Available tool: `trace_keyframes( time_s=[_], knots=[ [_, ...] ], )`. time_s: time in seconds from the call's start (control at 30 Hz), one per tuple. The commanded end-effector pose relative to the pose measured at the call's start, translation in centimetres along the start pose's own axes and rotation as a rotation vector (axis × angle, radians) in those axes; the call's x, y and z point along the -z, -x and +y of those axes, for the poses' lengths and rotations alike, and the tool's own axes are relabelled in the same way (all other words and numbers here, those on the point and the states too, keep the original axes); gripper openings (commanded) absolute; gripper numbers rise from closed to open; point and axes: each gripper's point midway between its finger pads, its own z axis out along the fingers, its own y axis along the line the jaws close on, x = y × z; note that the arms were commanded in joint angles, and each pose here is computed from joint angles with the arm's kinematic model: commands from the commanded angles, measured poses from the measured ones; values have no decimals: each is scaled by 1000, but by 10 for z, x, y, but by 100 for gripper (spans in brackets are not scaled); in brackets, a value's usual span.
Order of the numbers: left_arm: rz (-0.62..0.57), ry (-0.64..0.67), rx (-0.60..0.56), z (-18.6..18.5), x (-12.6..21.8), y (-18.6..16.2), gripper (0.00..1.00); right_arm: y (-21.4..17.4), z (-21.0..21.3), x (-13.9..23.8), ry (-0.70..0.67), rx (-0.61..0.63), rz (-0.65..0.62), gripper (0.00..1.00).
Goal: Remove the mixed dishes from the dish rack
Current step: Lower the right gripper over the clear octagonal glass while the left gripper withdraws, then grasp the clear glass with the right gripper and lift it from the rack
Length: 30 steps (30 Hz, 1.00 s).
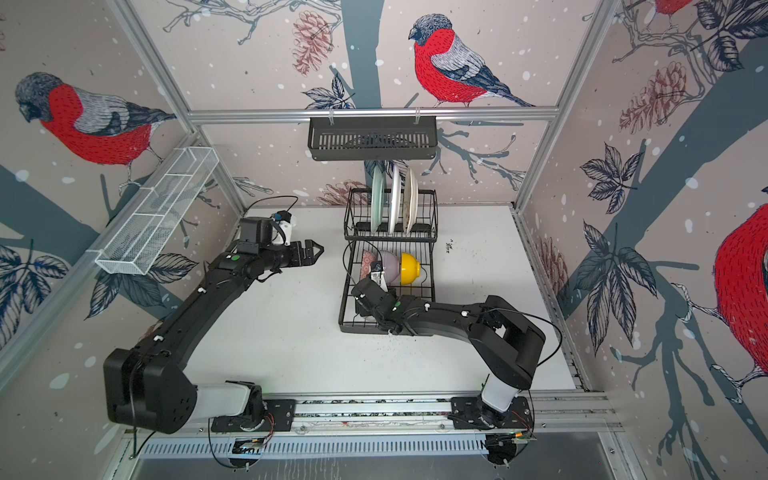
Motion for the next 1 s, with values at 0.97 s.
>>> trace_keyframes(
  time_s=[0.97],
  knots=[
    [-95,-158,29,-27,8,10,94,18,-1,25,180,-163,-59,60]
  ],
)
